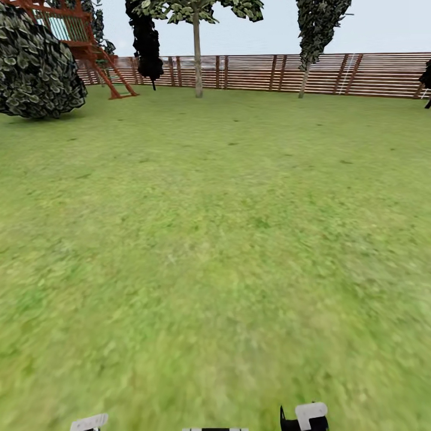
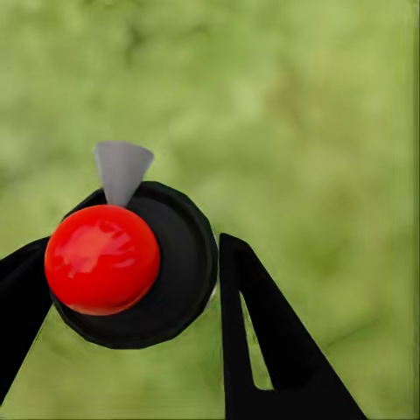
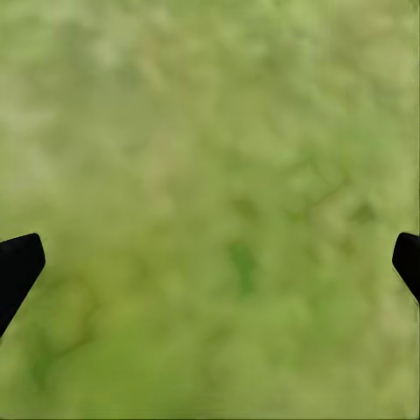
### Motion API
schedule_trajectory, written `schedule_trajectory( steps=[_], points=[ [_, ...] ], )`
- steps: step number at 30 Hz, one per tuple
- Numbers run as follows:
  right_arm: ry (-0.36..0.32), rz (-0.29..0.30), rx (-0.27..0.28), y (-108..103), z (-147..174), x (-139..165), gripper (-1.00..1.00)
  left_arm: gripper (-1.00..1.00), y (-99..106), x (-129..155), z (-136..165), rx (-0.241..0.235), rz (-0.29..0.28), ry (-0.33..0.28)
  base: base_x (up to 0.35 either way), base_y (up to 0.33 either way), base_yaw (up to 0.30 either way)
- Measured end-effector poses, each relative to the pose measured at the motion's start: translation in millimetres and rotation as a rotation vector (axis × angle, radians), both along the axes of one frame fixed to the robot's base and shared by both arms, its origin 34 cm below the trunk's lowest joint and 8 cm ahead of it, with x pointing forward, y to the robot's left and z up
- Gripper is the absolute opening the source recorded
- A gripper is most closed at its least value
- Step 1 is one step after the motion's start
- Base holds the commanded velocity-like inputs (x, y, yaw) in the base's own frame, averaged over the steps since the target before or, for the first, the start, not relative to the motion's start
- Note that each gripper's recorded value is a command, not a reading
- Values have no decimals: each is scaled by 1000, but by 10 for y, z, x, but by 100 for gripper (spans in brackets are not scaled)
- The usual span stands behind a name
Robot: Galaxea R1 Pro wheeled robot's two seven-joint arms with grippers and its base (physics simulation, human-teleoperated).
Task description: In the garden, pick up the pesticide atomizer on the floor and spray pesticide onto both trees until each tree trunk is fully covered.
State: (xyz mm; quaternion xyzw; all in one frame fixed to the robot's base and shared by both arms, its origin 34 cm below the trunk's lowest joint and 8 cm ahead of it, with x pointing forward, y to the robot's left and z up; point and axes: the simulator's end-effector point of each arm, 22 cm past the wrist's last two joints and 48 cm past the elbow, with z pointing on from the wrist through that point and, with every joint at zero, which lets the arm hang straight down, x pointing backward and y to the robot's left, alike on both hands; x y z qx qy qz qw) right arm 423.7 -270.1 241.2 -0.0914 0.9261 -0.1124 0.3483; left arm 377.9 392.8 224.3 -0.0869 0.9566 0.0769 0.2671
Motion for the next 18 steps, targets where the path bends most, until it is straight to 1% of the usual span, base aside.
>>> schedule_trajectory(
  steps=[18],
  points=[
    [0,0,0,0,0,0,100,-100,-3,0,-1,0,-1,0,336,0,0]
  ],
)
